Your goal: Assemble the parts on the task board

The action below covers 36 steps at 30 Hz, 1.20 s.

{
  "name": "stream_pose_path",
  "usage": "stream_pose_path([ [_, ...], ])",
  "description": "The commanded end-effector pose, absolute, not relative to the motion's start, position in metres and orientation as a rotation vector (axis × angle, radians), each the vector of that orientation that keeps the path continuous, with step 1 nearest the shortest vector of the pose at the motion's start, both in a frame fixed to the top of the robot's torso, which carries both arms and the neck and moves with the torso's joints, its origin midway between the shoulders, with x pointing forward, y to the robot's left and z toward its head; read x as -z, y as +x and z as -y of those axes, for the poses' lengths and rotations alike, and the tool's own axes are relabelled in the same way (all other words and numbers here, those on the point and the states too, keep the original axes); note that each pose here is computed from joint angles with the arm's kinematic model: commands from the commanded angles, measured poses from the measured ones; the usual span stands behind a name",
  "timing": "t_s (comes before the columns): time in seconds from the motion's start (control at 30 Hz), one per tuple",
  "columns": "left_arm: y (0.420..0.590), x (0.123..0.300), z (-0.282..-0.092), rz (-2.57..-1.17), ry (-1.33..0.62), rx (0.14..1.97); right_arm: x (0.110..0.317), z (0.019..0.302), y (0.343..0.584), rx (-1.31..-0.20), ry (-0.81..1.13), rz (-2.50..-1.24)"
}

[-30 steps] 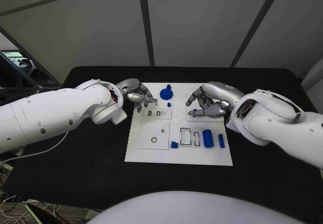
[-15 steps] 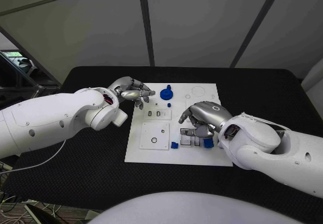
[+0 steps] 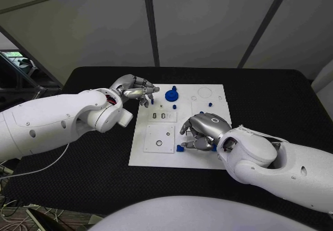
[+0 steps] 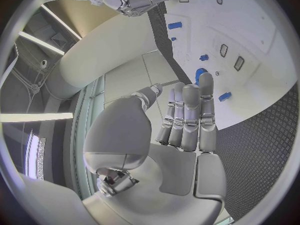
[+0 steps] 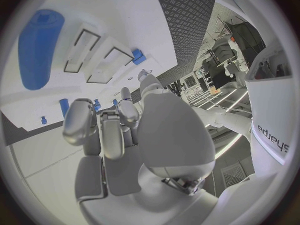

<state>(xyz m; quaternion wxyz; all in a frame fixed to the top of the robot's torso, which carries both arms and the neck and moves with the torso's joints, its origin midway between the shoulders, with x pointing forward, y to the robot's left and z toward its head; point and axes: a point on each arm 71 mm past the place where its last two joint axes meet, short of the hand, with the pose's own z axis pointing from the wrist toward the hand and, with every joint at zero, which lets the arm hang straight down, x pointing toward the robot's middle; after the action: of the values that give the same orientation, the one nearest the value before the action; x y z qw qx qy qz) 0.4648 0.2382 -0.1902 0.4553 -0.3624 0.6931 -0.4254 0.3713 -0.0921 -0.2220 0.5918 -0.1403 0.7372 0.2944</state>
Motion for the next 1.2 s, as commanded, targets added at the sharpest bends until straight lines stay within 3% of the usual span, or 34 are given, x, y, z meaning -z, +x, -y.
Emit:
stream_pose_path([
  [0.03, 0.466, 0.188, -0.238, -1.669, -0.92, 1.075, 0.227, 0.089, 0.37, -0.666, -0.334, -1.728],
  [1.2, 0.468, 0.191, -0.235, -1.685, -0.927, 1.084, 0.242, 0.076, 0.365, -0.607, -0.434, -1.804],
])
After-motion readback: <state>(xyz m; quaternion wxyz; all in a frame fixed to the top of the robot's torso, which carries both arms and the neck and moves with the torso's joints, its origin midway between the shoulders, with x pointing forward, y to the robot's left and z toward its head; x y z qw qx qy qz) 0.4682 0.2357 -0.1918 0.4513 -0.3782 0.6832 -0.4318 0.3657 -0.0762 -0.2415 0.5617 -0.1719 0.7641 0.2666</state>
